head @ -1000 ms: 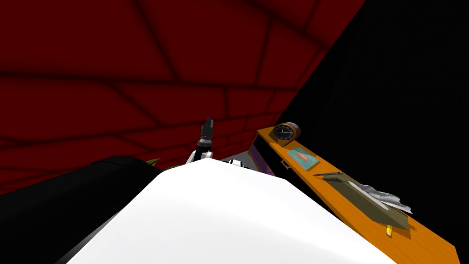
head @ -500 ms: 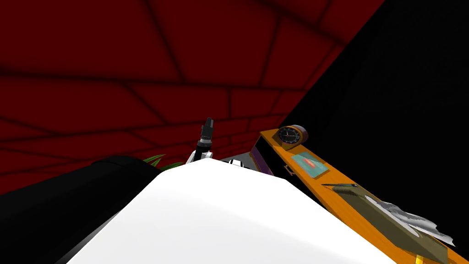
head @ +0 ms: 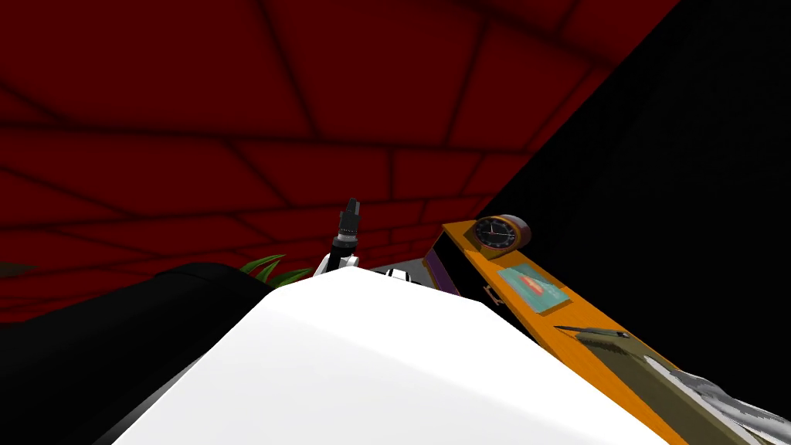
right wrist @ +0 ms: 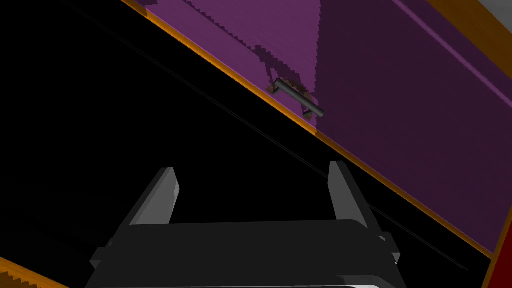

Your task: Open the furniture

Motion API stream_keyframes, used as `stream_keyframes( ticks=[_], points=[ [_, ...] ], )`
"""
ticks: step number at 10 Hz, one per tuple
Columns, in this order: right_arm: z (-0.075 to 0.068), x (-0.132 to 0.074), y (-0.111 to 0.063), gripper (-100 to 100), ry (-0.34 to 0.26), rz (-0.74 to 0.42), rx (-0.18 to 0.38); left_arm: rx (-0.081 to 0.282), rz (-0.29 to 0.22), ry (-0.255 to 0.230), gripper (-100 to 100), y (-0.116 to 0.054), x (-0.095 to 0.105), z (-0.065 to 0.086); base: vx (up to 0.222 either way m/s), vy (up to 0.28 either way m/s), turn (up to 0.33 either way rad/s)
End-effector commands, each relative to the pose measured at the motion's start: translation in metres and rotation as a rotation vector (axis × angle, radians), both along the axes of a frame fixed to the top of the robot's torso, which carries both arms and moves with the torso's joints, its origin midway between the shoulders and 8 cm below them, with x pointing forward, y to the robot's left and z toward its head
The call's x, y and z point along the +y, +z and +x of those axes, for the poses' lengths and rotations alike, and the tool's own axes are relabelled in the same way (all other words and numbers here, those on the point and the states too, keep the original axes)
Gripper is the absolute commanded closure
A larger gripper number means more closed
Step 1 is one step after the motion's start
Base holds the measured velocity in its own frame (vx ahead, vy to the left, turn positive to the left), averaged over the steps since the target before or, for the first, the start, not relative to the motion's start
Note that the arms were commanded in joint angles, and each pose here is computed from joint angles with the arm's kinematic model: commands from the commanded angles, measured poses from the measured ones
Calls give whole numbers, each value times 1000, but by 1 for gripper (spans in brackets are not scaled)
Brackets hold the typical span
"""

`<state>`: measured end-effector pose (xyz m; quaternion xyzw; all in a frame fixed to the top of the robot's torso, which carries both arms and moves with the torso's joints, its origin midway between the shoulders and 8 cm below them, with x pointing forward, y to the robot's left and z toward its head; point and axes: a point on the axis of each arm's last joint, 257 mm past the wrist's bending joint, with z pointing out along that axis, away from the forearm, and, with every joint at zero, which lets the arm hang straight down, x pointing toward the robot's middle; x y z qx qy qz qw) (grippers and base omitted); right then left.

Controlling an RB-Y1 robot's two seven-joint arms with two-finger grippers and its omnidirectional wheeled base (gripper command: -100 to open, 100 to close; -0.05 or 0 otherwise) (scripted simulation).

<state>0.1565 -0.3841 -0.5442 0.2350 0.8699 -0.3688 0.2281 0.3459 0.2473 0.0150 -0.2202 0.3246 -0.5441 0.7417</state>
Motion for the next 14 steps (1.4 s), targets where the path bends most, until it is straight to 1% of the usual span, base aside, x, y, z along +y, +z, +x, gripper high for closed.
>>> stream_keyframes(
  ticks=[1, 2, 3, 4, 5, 6, 7, 8, 9, 10, 11, 12, 13, 14],
  points=[
    [-10, -17, 12, -100, 5, -111, 28, 0, 0, 0, 0, 0, 0, 0, 5, -23, 206],
    [-14, -22, 16, -100, -8, -134, 35, 0, 0, 0, 0, 0, 0, 0, 4, -21, 104],
    [-17, -30, 21, -100, 8, -189, 48, 0, 0, 0, 0, 0, 0, 0, 0, -22, 170],
    [-20, -34, 26, -100, -6, -211, 52, 0, 0, 0, 0, 0, 0, 0, 0, -24, 96],
    [-22, -42, 33, -100, 6, -269, 61, 0, 0, 0, 0, 0, 0, 0, -3, -27, 164],
    [-25, -45, 38, -100, -6, -290, 64, 0, 0, 0, 0, 0, 0, 0, -2, -25, 84],
    [-26, -52, 46, -100, 5, -348, 72, 0, 0, 0, 0, 0, 0, 0, -2, -23, 183],
    [-28, -54, 50, -100, -4, -363, 73, 0, 0, 0, 0, 0, 0, 0, -3, -21, 90],
    [-30, -60, 60, -100, 4, -424, 78, 0, 0, 0, 0, 0, 0, 0, -8, -24, 130],
    [-31, -61, 62, -100, -2, -433, 79, 0, 0, 0, 0, 0, 0, 0, -5, -23, 90],
    [-32, -67, 73, -100, 5, -493, 82, 0, 0, 0, 0, 0, 0, 0, -2, -21, 130],
    [-33, -68, 75, -100, 0, -501, 82, 0, 0, 0, 0, 0, 0, 0, -4, -18, 75],
    [-34, -73, 85, -100, 7, -555, 82, 0, 0, 0, 0, 0, 0, 0, -7, -19, 163],
    [-35, -73, 87, -100, 1, -564, 82, 0, 0, 0, 0, 0, 0, 0, -8, -16, 59]
  ],
)
